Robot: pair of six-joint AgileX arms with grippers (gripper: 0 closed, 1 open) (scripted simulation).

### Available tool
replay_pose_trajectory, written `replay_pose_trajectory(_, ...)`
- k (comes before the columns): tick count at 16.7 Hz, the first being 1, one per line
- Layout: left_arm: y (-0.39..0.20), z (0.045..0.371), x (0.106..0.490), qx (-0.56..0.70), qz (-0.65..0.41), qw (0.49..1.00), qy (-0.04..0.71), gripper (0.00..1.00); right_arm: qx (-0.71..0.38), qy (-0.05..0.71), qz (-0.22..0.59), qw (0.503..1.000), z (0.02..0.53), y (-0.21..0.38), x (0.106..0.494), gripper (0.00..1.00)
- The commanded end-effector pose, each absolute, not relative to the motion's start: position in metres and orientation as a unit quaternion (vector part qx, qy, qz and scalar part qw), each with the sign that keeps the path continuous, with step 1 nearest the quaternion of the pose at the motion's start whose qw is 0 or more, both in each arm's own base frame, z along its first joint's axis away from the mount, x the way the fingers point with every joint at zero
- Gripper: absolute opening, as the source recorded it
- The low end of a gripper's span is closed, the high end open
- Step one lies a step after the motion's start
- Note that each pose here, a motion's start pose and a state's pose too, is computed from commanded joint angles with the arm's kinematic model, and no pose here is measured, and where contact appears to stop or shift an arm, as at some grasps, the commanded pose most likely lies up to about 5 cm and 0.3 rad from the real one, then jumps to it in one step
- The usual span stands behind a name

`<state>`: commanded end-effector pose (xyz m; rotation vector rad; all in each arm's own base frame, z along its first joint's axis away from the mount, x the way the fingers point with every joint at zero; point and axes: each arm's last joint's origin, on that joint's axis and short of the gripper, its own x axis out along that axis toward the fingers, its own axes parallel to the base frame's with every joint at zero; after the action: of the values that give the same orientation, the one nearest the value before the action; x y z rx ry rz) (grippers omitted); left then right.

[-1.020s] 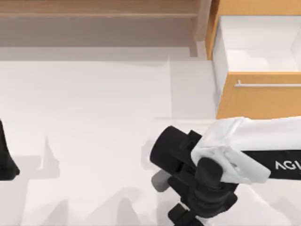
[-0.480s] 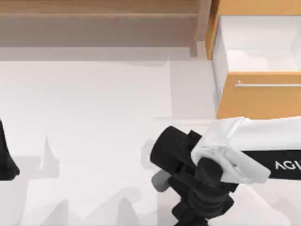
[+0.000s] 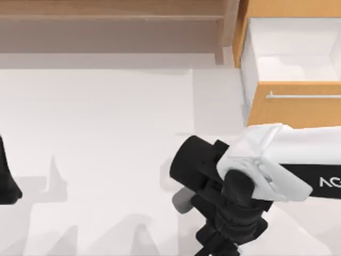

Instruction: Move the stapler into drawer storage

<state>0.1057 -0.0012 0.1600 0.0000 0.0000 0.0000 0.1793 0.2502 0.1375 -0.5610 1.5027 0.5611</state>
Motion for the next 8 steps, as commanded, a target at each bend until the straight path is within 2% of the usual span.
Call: replay_pose_trajectory(8, -0.0012, 0.16, 0.1057, 0.0, 0.0, 1.0, 0.0, 1.0, -0.244, 0.661, 0.245, 0.665, 0.1504, 0.2494, 0.1831, 0.0)
